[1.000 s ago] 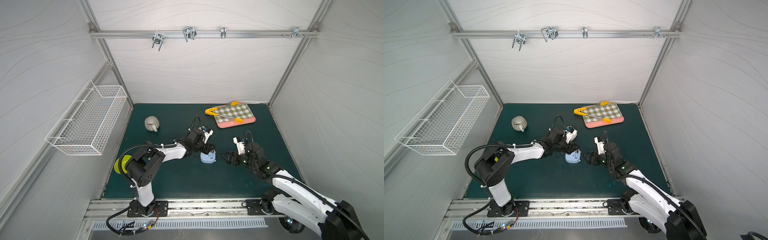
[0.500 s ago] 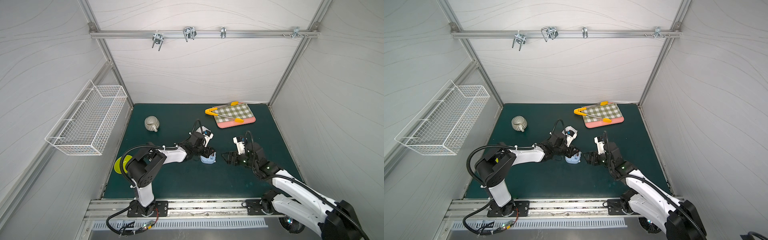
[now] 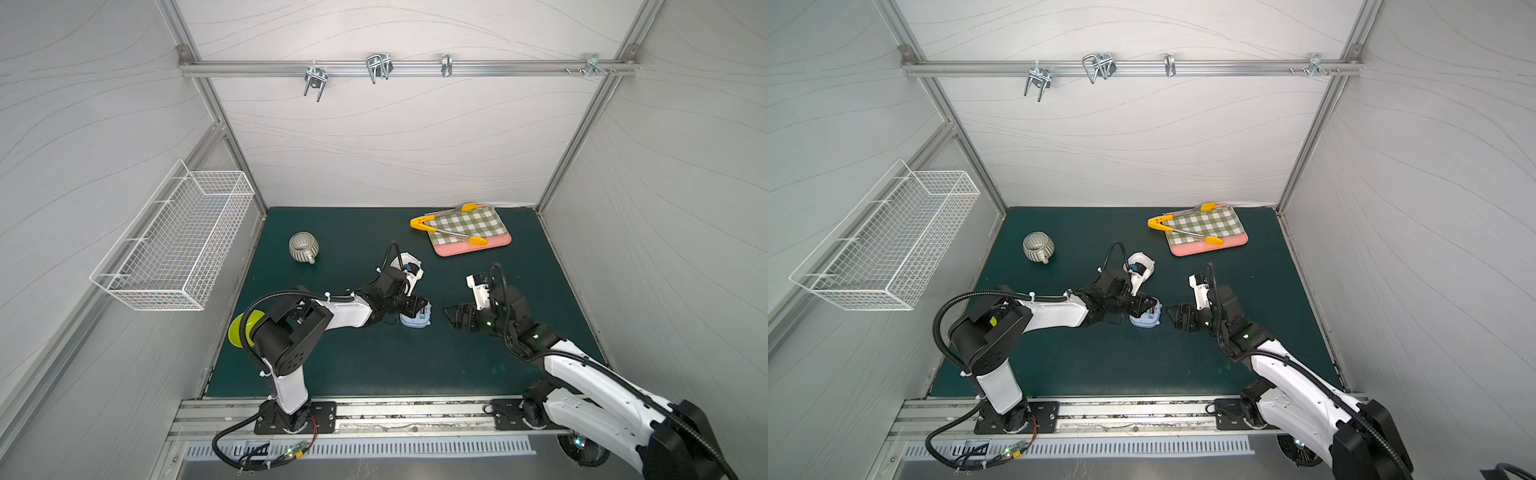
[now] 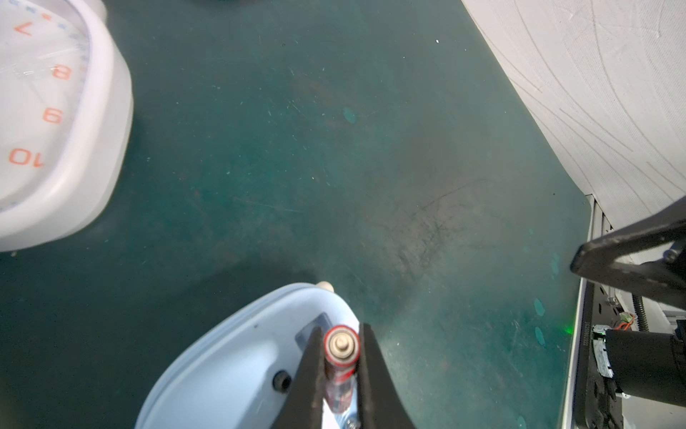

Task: Insert the battery into the alarm
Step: Install the battery in the alarm.

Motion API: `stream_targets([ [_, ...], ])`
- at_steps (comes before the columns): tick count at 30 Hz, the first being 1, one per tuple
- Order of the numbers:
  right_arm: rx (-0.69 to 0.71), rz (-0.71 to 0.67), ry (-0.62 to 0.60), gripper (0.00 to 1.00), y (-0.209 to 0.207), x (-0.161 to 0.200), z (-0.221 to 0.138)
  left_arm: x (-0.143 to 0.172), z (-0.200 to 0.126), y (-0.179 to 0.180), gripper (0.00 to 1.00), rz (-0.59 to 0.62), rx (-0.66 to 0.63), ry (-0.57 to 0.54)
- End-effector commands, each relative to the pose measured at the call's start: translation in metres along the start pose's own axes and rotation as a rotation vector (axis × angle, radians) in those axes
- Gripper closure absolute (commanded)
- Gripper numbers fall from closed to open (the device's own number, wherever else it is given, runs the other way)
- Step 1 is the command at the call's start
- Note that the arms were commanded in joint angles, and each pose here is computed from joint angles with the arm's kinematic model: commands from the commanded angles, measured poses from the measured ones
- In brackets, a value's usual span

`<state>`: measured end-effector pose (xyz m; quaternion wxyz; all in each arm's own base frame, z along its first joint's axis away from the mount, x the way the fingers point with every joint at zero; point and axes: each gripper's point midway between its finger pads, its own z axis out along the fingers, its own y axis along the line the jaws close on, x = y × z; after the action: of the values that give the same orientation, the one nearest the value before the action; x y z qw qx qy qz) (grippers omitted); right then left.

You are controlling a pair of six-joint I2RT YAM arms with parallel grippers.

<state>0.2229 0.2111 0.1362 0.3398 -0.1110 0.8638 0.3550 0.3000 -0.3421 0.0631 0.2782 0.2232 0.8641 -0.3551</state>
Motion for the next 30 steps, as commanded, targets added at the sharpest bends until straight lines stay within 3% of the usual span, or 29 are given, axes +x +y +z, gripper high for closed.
stream_targets([
  [1,-0.016,0.006,-0.015,0.21,0.002,-0.004,0.000,0.006,-0.006,-0.004,0.83,-0.011,0.003,0.013],
  [5,-0.016,0.002,-0.015,0.21,0.003,-0.005,0.000,0.001,-0.013,-0.007,0.60,-0.017,0.003,-0.014],
  [8,-0.019,0.002,-0.020,0.21,0.004,-0.007,0.001,-0.002,-0.018,-0.007,0.48,-0.012,-0.009,-0.022],
  [18,0.074,0.013,0.031,0.22,-0.006,-0.022,0.019,-0.016,-0.051,-0.015,0.43,-0.029,-0.025,-0.126],
  [22,0.107,0.008,0.124,0.34,-0.007,-0.023,0.040,-0.015,-0.074,0.011,0.26,-0.179,-0.185,-0.178],
  [25,0.140,0.004,0.177,0.50,-0.005,-0.023,0.057,-0.002,-0.081,0.025,0.14,-0.286,-0.279,-0.126],
  [30,0.186,0.022,0.259,0.67,-0.002,-0.021,0.084,0.015,-0.073,0.038,0.21,-0.380,-0.339,0.004],
])
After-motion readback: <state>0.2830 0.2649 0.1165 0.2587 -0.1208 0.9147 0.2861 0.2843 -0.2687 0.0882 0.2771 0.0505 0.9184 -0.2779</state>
